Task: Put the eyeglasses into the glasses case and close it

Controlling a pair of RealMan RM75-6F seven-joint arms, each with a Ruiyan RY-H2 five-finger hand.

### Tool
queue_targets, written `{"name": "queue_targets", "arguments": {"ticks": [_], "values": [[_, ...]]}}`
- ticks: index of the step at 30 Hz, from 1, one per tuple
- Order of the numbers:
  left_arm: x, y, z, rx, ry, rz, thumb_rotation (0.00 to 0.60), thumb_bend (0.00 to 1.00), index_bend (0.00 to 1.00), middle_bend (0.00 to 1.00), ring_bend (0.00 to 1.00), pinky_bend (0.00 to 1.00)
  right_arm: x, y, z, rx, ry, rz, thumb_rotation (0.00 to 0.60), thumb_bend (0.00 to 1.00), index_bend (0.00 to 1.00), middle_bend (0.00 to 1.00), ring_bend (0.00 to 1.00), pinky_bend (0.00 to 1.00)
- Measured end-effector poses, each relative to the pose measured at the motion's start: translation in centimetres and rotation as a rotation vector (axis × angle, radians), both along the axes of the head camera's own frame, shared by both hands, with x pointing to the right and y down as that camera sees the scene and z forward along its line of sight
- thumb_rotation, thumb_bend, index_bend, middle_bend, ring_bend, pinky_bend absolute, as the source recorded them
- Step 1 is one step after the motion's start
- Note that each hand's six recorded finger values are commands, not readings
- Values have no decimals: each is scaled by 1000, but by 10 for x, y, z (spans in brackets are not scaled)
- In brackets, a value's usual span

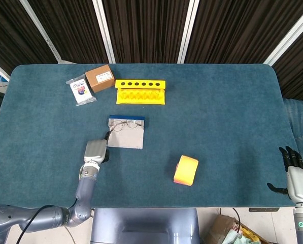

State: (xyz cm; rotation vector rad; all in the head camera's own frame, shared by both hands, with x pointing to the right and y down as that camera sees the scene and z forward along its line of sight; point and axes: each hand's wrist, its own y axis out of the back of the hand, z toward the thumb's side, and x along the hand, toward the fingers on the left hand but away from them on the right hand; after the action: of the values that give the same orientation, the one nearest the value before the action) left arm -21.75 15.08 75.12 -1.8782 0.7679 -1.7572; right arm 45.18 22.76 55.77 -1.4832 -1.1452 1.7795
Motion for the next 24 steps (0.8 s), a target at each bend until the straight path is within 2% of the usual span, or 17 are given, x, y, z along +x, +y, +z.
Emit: {"name": "queue_targets", "arguments": {"ticks": [24], "values": [[1,-6,7,6,-26,-10,600,577,0,901,896,859,1,0,0,1,3,7,600,0,0,0,0,211]]}}
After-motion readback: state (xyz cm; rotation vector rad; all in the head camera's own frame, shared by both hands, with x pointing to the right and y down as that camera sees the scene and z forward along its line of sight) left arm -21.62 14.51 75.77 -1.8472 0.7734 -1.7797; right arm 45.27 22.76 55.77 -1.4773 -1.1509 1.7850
